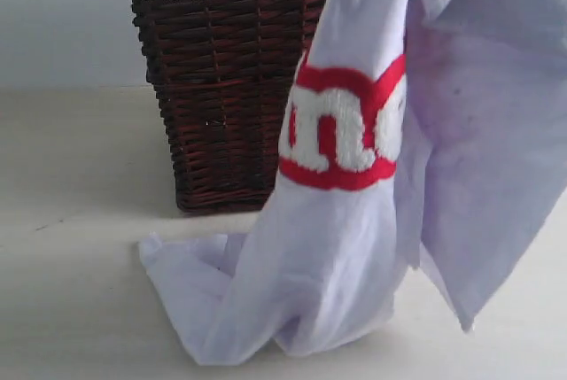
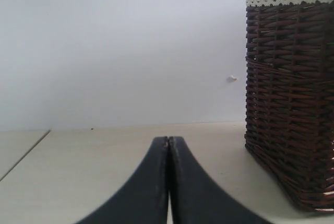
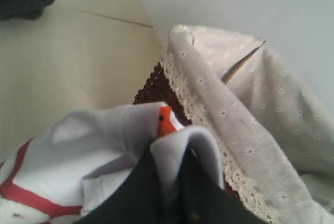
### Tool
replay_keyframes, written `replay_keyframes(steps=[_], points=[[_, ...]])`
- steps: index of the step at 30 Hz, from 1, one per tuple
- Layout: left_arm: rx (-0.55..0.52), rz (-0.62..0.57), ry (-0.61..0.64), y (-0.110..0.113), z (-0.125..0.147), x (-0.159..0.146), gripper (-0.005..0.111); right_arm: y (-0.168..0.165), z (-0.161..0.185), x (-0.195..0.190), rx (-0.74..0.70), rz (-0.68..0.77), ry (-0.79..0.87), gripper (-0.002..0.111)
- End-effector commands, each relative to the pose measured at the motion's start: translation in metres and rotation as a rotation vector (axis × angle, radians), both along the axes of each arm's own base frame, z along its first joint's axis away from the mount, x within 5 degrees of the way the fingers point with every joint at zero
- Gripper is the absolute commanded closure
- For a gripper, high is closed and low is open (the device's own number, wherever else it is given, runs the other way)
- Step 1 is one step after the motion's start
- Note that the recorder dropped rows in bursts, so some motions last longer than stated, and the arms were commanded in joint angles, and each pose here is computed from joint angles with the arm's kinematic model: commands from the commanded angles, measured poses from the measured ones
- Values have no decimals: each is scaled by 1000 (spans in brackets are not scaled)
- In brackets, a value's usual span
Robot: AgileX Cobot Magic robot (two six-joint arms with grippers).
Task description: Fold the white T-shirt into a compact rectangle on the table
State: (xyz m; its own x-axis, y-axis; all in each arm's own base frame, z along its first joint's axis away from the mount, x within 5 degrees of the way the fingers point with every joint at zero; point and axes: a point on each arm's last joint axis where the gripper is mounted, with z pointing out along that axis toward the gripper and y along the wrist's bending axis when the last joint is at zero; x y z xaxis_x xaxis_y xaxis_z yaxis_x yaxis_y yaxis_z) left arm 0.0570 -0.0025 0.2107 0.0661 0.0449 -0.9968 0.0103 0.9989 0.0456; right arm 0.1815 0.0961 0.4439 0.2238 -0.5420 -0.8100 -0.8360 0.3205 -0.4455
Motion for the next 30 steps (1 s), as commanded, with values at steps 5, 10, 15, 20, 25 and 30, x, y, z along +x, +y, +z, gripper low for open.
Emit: replay_keyframes(steps=[5, 10, 15, 20, 25, 30], points=[[-10, -3, -9, 0, 1, -1, 107, 5, -66, 42, -25, -51, 135, 108], [-10, -3, -9, 0, 1, -1, 107, 10, -92, 61, 66, -94, 228, 108], [-10, -3, -9, 0, 1, -1, 107, 24, -104, 69, 163, 55, 292, 108], [-10, -3, -9, 0, 1, -1, 107, 41, -105, 70, 172, 170, 150, 108], [-10, -3, -9, 0, 1, -1, 107, 71, -79, 53, 306, 314, 16, 108], [-10, -3, -9, 0, 1, -1, 107, 98, -50, 57, 423, 286, -24, 108]])
